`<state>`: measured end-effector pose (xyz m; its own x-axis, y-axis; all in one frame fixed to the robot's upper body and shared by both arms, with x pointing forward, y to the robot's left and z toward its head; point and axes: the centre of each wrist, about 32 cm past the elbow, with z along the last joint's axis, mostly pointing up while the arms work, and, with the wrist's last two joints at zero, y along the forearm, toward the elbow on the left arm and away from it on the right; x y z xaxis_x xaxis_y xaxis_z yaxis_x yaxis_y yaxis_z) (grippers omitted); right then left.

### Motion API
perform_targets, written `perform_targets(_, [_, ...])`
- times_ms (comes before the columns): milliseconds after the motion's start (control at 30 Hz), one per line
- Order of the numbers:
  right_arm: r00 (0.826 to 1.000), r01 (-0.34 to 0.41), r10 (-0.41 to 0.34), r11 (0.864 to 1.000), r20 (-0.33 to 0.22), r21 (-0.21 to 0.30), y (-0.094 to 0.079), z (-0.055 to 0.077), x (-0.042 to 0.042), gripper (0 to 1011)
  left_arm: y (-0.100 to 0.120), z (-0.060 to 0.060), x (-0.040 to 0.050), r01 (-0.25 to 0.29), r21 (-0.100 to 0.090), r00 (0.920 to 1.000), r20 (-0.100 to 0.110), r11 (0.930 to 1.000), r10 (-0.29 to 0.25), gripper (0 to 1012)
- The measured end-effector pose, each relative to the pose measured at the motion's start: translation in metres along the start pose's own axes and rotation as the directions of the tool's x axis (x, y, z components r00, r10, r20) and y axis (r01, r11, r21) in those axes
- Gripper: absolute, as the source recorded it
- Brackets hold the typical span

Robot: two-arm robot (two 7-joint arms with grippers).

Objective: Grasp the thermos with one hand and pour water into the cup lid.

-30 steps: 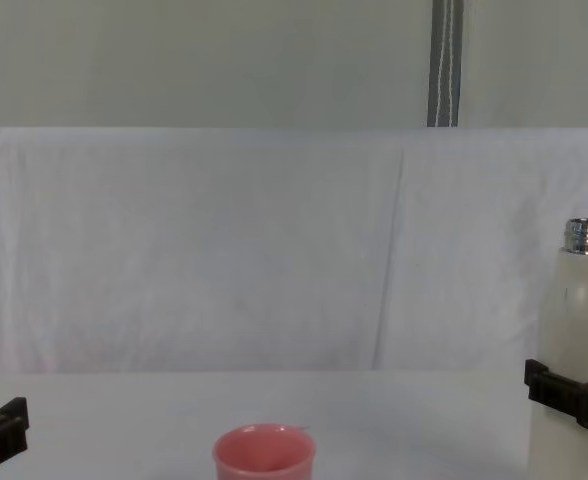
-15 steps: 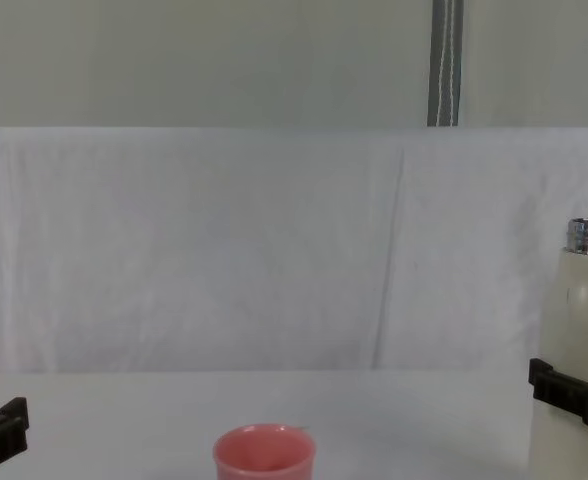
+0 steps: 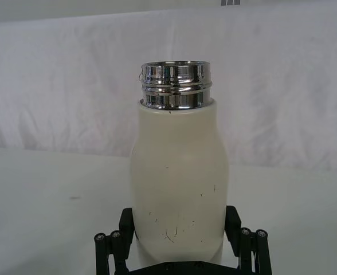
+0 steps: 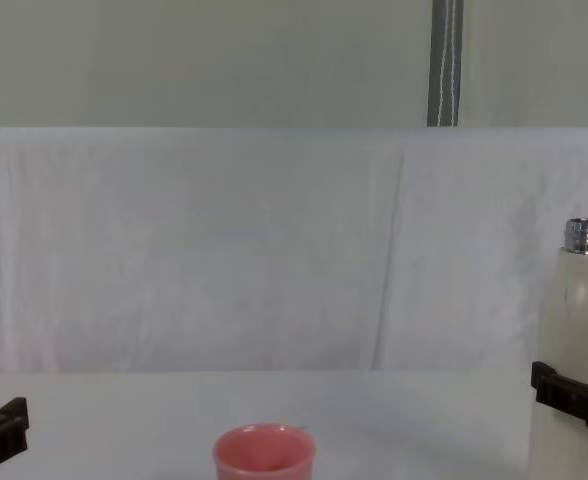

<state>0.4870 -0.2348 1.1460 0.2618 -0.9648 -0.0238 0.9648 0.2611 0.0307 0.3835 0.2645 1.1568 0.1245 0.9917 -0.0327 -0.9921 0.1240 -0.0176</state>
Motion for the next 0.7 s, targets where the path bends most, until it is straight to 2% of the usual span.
perform_targets(700, [1.0,-0.013,0.013,1.0,-0.008,-0.008,-0.0097,0.0008,-0.0038,1001,0.0,0.0,0.0,0.0,0.0,1.0,0.0,1.0,0.0,1001])
